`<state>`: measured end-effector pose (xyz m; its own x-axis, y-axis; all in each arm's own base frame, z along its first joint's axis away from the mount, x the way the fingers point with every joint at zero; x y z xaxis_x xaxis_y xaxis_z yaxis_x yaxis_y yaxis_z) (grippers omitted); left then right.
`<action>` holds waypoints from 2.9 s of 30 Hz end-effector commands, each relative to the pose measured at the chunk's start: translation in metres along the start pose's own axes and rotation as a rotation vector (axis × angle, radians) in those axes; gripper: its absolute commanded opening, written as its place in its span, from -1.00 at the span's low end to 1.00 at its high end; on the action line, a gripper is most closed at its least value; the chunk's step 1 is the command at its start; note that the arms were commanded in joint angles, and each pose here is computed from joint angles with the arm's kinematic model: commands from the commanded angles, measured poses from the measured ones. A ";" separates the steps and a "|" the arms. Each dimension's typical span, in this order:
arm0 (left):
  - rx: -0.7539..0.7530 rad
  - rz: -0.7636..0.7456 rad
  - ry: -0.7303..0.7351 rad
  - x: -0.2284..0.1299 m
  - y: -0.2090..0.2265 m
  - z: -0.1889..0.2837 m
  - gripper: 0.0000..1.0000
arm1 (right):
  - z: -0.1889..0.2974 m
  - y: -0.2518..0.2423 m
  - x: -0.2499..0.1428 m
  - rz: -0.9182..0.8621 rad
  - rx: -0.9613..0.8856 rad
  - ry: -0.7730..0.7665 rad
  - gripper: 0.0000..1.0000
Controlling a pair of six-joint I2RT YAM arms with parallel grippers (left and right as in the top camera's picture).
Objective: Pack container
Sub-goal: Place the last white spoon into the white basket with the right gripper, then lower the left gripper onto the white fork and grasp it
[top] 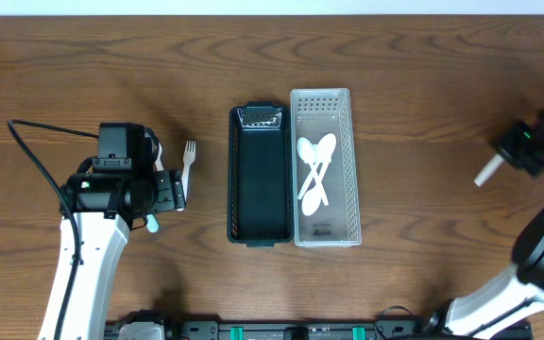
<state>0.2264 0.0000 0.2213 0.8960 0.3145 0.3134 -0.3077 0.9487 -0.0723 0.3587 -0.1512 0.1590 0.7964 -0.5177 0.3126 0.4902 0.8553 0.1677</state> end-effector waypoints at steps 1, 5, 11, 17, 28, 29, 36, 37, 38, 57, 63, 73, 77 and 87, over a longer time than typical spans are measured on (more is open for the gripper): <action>0.008 0.008 -0.008 0.002 0.002 0.001 0.68 | 0.061 0.078 -0.001 0.216 0.157 -0.130 -0.98; 0.008 0.008 -0.008 0.002 0.002 0.001 0.68 | 0.089 0.158 -0.034 0.413 0.269 -0.157 -0.98; 0.008 0.008 -0.008 0.002 0.002 0.001 0.68 | 0.084 0.230 -0.088 0.564 0.354 -0.078 -0.97; 0.008 0.008 -0.008 0.002 0.002 0.001 0.68 | 0.049 0.263 -0.130 0.700 0.334 0.052 -0.98; 0.008 0.007 -0.008 0.002 0.002 0.001 0.69 | 0.011 0.282 -0.165 0.857 0.312 0.156 -0.53; 0.008 0.007 -0.008 0.002 0.002 0.001 0.69 | 0.013 0.283 -0.163 0.874 0.318 0.139 -0.42; -0.006 0.008 -0.047 0.012 -0.001 0.019 0.68 | 0.070 0.282 -0.119 0.848 0.271 -0.048 -0.23; -0.012 0.006 -0.065 0.017 -0.003 0.026 0.67 | 0.081 0.279 -0.111 0.833 0.256 -0.081 -0.22; -0.021 0.003 -0.090 0.022 -0.004 0.034 0.68 | 0.093 0.273 -0.101 0.811 0.242 -0.120 -0.21; -0.037 -0.176 0.085 0.094 -0.061 -0.076 0.59 | 0.144 0.144 -0.039 0.461 0.034 -0.139 -0.21; 0.026 -0.163 0.280 0.078 -0.059 -0.137 0.59 | 0.144 0.144 -0.040 0.465 0.027 -0.133 -0.21; 0.050 -0.165 0.356 0.069 -0.057 -0.166 0.60 | 0.144 0.142 -0.039 0.463 0.011 -0.140 -0.21; 0.047 -0.164 0.344 0.069 -0.057 -0.168 0.60 | 0.144 0.142 -0.039 0.463 0.010 -0.140 -0.21; 0.057 -0.165 0.373 0.060 -0.054 -0.174 0.60 | 0.144 0.142 -0.039 0.463 0.010 -0.139 -0.21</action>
<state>0.3594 -0.0269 0.0902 0.9860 0.1668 -0.0077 -0.1668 0.9860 0.0033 0.3466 -0.0023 0.3078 0.8706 -0.0651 0.4876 0.0738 0.9973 0.0013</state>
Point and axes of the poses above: each gripper's point midway between its finger pads, its own z axis back along the fingers, its own y axis along the line the jaws close on, x = y × z, the point moved 9 cm from there along z, back along the fingers, and after that the axes turned 9 degrees about z, right-handed, at the moved point
